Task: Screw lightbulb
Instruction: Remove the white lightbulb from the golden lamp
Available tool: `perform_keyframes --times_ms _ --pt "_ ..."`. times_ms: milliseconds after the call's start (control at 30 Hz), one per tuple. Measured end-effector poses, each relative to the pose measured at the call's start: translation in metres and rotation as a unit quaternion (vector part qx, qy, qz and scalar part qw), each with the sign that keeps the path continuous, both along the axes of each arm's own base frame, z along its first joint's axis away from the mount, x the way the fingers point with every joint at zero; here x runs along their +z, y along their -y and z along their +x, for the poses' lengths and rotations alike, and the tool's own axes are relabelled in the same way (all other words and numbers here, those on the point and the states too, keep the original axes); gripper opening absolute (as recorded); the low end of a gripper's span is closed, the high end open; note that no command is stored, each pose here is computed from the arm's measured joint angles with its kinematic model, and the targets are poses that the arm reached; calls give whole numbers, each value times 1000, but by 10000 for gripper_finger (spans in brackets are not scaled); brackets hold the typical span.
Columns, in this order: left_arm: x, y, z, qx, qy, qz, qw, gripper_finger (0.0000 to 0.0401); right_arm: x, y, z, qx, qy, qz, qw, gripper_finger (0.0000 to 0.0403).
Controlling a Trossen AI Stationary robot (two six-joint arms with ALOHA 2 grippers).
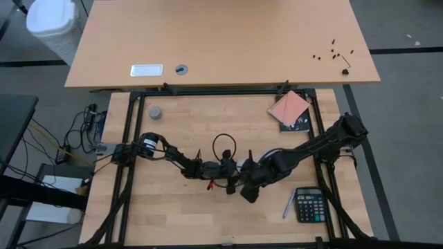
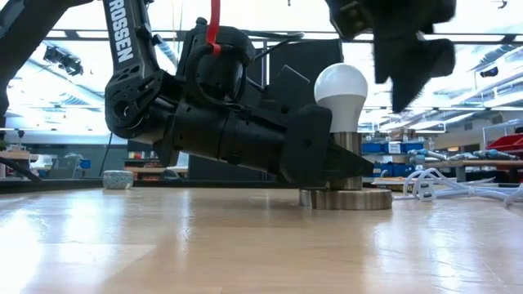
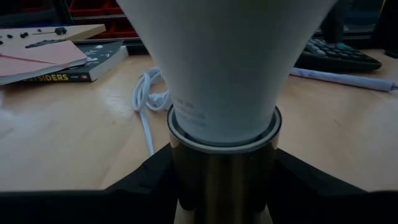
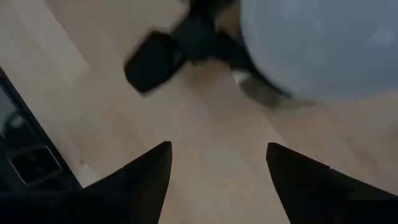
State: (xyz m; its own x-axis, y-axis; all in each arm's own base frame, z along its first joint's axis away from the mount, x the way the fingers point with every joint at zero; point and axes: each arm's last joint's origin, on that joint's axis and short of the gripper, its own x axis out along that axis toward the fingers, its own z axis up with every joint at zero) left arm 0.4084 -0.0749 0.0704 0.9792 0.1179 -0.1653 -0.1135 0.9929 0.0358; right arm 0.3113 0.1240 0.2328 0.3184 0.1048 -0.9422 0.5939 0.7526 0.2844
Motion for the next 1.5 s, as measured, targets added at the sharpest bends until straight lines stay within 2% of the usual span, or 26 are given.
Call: perform_keyframes --times_ms 167,300,433,600,833,900,1000,1167,1333,1500 --pt "0 0 0 2 1 -12 1000 189 14 10 3 -32 9 -20 999 267" --pt "0 0 0 3 2 -17 1000 189 20 19 1 -69 -26 -14 997 261" --pt "0 0 0 3 3 -18 1000 189 22 25 4 -78 -22 -8 997 257" --pt "0 0 0 3 3 -18 1000 189 20 25 8 -38 -19 5 999 257" --pt "0 0 0 4 2 -19 1000 189 24 22 19 22 47 7 999 261" --pt "0 0 0 4 2 -19 1000 189 24 24 20 25 44 19 999 270" --pt "0 0 0 4 2 -19 1000 189 21 29 12 13 -12 47 999 293" --pt "0 0 0 4 1 -19 1000 189 19 35 8 -10 -46 50 998 337" --pt "0 0 0 4 1 -19 1000 189 19 46 11 -37 -46 49 997 371" --pt "0 0 0 4 0 -18 1000 189 19 51 12 -45 -45 42 997 382"
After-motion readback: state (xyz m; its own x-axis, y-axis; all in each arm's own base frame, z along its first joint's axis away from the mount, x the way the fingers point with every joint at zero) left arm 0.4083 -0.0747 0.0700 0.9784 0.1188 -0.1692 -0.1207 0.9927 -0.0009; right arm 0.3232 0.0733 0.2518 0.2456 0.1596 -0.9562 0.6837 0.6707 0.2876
